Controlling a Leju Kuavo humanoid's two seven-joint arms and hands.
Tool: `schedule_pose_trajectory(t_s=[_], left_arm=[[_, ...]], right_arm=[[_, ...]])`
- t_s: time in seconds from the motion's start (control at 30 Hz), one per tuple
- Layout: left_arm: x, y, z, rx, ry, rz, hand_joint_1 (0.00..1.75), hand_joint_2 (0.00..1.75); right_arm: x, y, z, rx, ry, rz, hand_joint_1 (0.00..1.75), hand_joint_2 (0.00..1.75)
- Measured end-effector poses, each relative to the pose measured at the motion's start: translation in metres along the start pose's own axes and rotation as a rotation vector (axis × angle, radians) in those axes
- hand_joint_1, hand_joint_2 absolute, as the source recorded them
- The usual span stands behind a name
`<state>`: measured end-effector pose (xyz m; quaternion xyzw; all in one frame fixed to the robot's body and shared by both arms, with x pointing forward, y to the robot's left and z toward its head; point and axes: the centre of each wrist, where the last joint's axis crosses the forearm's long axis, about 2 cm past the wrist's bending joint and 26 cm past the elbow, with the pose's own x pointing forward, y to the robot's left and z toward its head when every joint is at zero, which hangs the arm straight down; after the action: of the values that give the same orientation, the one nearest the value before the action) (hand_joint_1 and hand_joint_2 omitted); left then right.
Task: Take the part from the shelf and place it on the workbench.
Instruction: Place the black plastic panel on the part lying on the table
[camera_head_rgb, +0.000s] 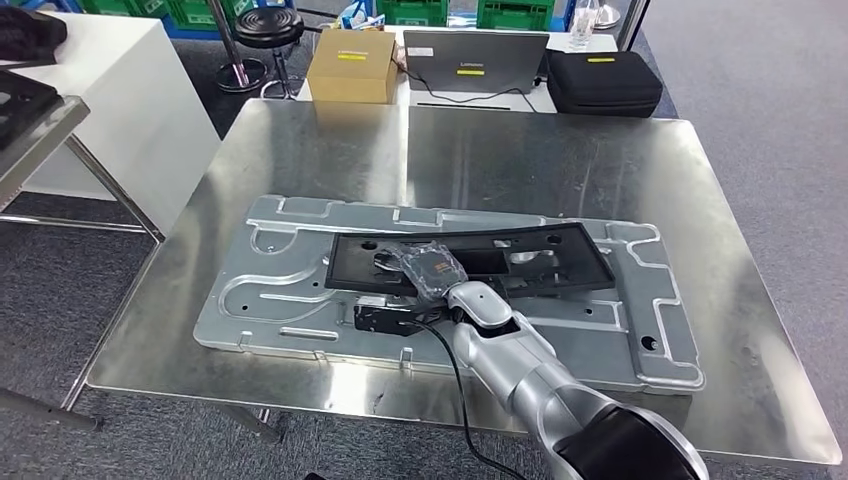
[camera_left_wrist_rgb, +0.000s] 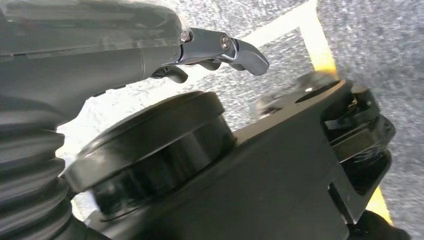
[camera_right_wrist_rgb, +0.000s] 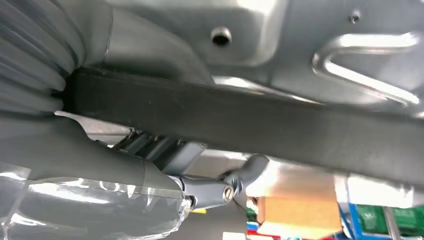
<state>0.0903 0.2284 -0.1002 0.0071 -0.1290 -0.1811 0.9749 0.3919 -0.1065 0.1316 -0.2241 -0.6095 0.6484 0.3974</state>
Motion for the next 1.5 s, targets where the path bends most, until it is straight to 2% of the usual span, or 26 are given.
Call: schedule_pose_trajectory(t_s=[0.1, 0.17, 0.23, 0.3, 0.57, 0.83, 1.2, 1.4, 1.5], left_arm=[[-0.001, 0.0, 0.0, -0.004, -0.005, -0.008, 0.0, 1.75], [-0.003, 0.001, 0.0, 0.003, 0.0, -0.01, 0.0, 0.87], [-0.005, 0.001, 0.0, 0.013, 0.005, -0.003, 0.0, 0.0], [-0.006, 0.002, 0.0, 0.025, 0.012, 0.003, 0.0, 0.0], [-0.009, 0.003, 0.0, 0.052, 0.012, 0.006, 0.0, 0.0], [-0.009, 0.003, 0.0, 0.061, 0.001, 0.007, 0.0, 0.0], [-0.011, 0.003, 0.0, 0.067, -0.002, 0.009, 0.0, 0.0], [-0.011, 0.004, 0.0, 0.073, -0.004, 0.012, 0.0, 0.0], [-0.01, 0.004, 0.0, 0.073, -0.006, 0.015, 0.0, 0.0]], right_arm=[[-0.001, 0.003, 0.002, 0.003, 0.008, -0.018, 0.0, 1.75], [-0.002, 0.003, 0.002, -0.002, 0.014, -0.034, 0.0, 1.75], [-0.003, 0.003, 0.002, -0.01, 0.022, -0.056, 0.0, 0.87], [-0.006, 0.002, 0.003, -0.02, 0.027, -0.088, 0.0, 0.0], [-0.016, 0.019, 0.013, -0.084, 0.041, -0.397, 0.0, 0.0], [-0.025, 0.018, 0.016, -0.192, 0.058, -0.586, 0.0, 0.0], [-0.032, 0.017, 0.019, -0.24, 0.076, -0.706, 0.0, 0.0], [-0.039, 0.017, 0.021, -0.311, 0.031, -0.98, 0.0, 0.0], [-0.043, 0.02, 0.024, -0.345, 0.022, -1.067, 0.0, 0.0]])
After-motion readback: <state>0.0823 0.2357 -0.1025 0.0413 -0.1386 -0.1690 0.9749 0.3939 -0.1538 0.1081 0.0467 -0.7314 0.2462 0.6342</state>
